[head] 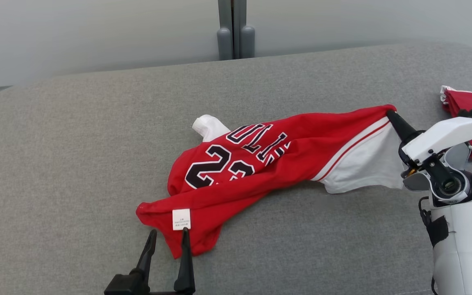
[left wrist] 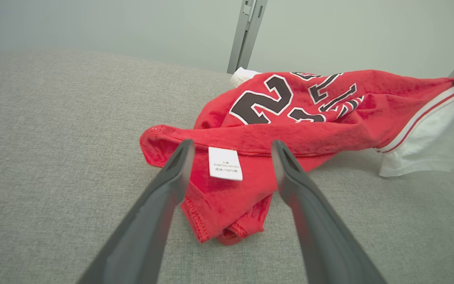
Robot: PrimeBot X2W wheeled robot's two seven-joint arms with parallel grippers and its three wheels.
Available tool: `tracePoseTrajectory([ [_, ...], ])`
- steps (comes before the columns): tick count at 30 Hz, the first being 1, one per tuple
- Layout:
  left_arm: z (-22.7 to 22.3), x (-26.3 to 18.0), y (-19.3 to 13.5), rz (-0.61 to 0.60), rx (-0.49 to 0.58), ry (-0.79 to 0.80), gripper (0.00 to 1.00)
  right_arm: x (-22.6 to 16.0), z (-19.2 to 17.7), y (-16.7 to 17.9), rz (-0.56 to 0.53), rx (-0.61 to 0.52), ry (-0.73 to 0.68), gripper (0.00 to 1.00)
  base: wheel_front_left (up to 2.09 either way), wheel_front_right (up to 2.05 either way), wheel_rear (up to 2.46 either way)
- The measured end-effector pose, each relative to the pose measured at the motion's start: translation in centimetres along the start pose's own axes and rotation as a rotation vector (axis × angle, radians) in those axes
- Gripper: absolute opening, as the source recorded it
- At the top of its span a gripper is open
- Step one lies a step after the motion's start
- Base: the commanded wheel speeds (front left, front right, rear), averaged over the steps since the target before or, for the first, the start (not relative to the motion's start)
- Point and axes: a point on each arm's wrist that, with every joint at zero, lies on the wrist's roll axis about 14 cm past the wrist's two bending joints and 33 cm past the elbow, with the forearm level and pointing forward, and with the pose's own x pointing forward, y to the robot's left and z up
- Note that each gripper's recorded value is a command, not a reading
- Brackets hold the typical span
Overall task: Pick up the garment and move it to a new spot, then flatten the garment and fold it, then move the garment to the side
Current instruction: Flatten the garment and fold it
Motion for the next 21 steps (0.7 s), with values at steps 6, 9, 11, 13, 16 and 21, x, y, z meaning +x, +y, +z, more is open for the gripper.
tracePoseTrajectory([
  [6, -0.2, 0.7, 0.1, -0.002, 0.003, 0.006, 1.0, 2.8, -1.5, -2.3, -0.112, -0.044, 0.056, 0.0, 0.0, 0.0, 0.0],
  [9, -0.2, 0.8, 0.4, 0.007, 0.003, 0.006, 1.0, 4.2, -2.3, -2.6, -0.144, -0.07, 0.076, 0.0, 0.0, 0.0, 0.0],
  [11, -0.2, 0.7, 0.7, 0.021, 0.002, 0.008, 1.0, 5.1, -2.9, -2.9, -0.165, -0.089, 0.092, 0.0, 0.0, 0.0, 0.0],
  [13, -0.2, 0.7, 1.2, 0.042, -0.002, 0.008, 1.0, 6.0, -3.5, -3.1, -0.184, -0.113, 0.108, 0.0, 0.0, 0.0, 0.0],
  [16, -0.1, 0.6, 1.8, 0.069, -0.002, 0.007, 1.0, 7.0, -4.4, -3.8, -0.212, -0.139, 0.13, 0.3, 0.0, 0.0, 0.0],
  [21, -0.3, 0.2, 3.0, 0.114, 0.0, 0.013, 1.0, 8.2, -5.8, -4.8, -0.244, -0.206, 0.148, 1.0, 0.0, 0.0, 0.0],
])
